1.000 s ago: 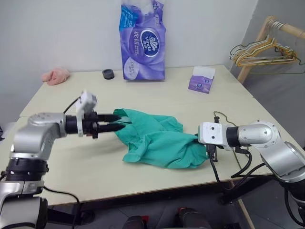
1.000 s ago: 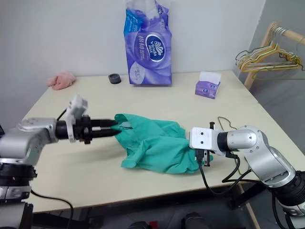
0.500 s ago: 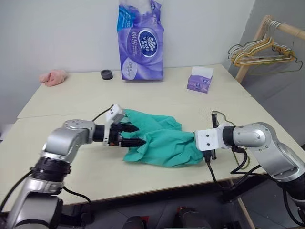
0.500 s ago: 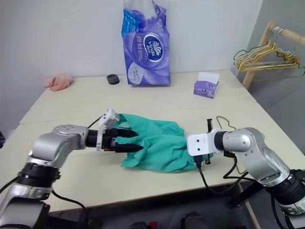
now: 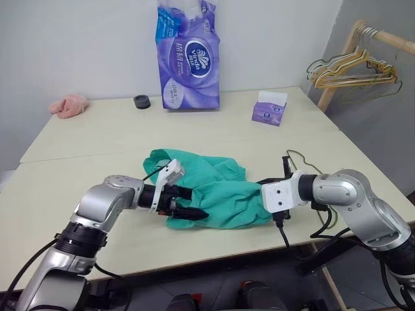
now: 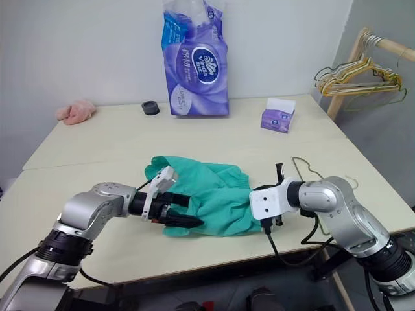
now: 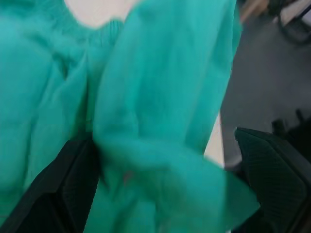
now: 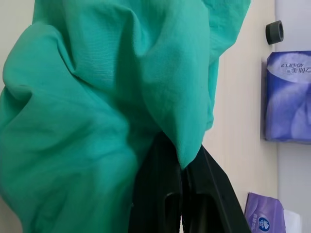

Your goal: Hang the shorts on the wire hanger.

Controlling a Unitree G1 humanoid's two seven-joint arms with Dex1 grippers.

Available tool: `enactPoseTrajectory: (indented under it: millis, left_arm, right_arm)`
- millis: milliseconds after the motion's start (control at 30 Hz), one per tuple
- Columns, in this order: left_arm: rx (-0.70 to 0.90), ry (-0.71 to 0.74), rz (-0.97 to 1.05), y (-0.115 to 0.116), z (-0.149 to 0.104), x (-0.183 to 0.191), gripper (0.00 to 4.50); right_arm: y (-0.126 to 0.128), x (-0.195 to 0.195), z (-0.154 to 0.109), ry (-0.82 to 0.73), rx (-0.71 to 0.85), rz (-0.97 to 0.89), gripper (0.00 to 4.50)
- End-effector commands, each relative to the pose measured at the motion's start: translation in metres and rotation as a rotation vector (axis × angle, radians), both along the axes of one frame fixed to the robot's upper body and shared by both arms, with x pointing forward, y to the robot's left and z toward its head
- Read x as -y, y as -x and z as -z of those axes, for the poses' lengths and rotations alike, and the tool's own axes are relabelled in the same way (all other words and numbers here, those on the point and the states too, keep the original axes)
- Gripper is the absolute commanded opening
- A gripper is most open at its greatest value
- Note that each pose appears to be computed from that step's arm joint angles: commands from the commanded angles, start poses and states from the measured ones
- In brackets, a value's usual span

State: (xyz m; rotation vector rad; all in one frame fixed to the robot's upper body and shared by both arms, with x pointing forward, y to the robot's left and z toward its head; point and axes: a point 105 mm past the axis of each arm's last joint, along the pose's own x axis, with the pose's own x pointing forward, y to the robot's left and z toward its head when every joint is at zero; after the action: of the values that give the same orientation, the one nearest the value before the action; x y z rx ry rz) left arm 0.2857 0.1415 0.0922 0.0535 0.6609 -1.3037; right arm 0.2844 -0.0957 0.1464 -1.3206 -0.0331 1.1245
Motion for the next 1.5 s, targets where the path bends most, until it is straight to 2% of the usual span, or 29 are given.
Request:
enactPoseTrajectory:
  millis: [33,133,333,533,633,667,867,967,1300,1367,1500]
  left_arm:
    - [0.071,-0.023,-0.044,-0.015,-0.005,-0.01,4.49]
    - [0.08,-0.04,-0.044,-0.018,-0.002,-0.014,4.49]
    - [0.039,-0.022,-0.017,-0.008,0.005,-0.009,4.49]
    - [0.051,0.051,0.008,-0.006,-0.004,-0.002,4.49]
    - [0.13,0.032,0.057,-0.002,-0.006,-0.001,3.96]
    - [0.134,0.031,0.058,-0.002,-0.005,-0.002,3.64]
    - [0.25,-0.025,-0.008,-0.017,0.005,-0.004,3.64]
    - [0.263,-0.001,-0.03,-0.02,0.004,-0.002,3.09]
    - [0.213,0.017,0.012,-0.012,-0.01,-0.015,0.03]
    - [0.206,0.015,0.023,-0.011,-0.014,-0.018,0.03]
    - [0.121,0.095,0.067,0.0,-0.049,-0.032,0.03]
  right_arm:
    - [-0.001,0.001,-0.018,-0.028,0.069,-0.01,0.0]
    - [0.002,0.002,-0.019,-0.037,0.062,-0.018,0.0]
    - [0.005,0.002,-0.021,-0.054,0.053,-0.018,0.0]
    - [0.006,0.003,-0.021,-0.062,0.044,-0.012,0.0]
    - [0.008,0.001,-0.021,-0.081,0.029,-0.01,0.0]
    - [0.009,0.0,-0.02,-0.084,0.024,-0.01,0.0]
    - [0.011,-0.003,-0.017,-0.098,0.005,-0.009,0.0]
    - [0.013,-0.002,-0.014,-0.094,-0.004,-0.005,0.0]
    - [0.018,0.008,-0.007,-0.063,-0.048,0.007,0.0]
    - [0.019,0.01,-0.007,-0.058,-0.056,0.01,0.0]
    - [0.022,0.022,-0.009,-0.034,-0.117,0.012,0.0]
